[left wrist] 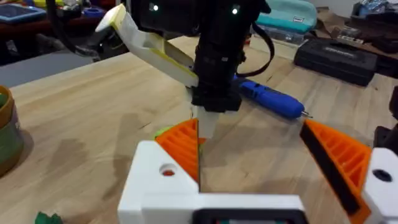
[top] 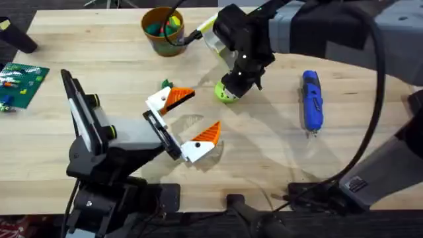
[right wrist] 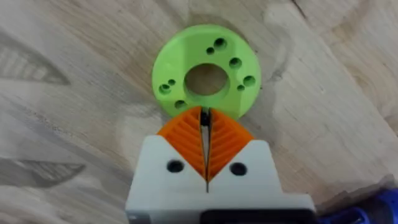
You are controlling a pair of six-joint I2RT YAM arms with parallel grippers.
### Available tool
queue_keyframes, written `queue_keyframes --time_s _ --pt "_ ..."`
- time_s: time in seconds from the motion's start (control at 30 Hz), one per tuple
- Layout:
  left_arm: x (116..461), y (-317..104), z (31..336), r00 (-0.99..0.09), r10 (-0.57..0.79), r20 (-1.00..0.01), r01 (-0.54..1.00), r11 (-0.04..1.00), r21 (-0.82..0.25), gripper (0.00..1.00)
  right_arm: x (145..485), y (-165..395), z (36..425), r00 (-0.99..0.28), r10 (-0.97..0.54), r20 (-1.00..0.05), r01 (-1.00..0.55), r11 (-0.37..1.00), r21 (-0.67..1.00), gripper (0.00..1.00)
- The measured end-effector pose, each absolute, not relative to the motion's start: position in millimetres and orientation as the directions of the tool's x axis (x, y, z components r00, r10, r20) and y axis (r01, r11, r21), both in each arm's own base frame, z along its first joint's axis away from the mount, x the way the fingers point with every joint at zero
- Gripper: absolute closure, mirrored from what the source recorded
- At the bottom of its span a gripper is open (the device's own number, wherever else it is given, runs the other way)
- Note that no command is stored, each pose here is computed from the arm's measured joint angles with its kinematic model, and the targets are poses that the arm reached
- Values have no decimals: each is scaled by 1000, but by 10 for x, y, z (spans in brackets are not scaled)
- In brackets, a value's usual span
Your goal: Pick up the gripper from the table and insert it into the empty holder that is missing its gripper. Then pick up a screw, insert it into the mounting hole, and use the screwdriver to tighten it. Finally, clean up the table by picking up the vegetable and placing it into the bucket.
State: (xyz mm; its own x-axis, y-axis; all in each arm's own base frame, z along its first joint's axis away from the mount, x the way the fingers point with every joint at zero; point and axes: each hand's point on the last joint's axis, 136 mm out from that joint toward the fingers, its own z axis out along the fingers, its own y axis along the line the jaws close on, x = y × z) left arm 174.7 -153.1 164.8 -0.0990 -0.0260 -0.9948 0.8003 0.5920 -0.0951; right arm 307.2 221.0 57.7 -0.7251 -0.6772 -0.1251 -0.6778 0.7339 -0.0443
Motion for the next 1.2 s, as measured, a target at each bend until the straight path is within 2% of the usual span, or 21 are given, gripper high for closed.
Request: queue_keyframes --time_s 0.17,0.33,0.8,1.0,1.2 --pt "1747 -1531 1649 -99 -26 -995 800 592 -95 14 3068 2207 610 -726 -678 -119 -678 734 -44 994" --pt "1747 -1531 1648 -99 -26 -995 800 592 -95 14 3107 2237 812 -725 -677 -124 -678 734 -44 994" --pt "1748 -1530 1647 -99 -26 -995 800 592 -95 14 3307 2386 2115 -689 -651 -320 -669 740 -64 995" --pt "1748 -1530 1649 -99 -26 -995 800 592 -95 15 3249 2442 2443 -667 -652 -361 -682 729 -58 995" --pt "1748 -1530 1648 -99 -26 -995 800 592 -95 13 3009 2770 2558 -589 -704 -398 -770 638 12 995"
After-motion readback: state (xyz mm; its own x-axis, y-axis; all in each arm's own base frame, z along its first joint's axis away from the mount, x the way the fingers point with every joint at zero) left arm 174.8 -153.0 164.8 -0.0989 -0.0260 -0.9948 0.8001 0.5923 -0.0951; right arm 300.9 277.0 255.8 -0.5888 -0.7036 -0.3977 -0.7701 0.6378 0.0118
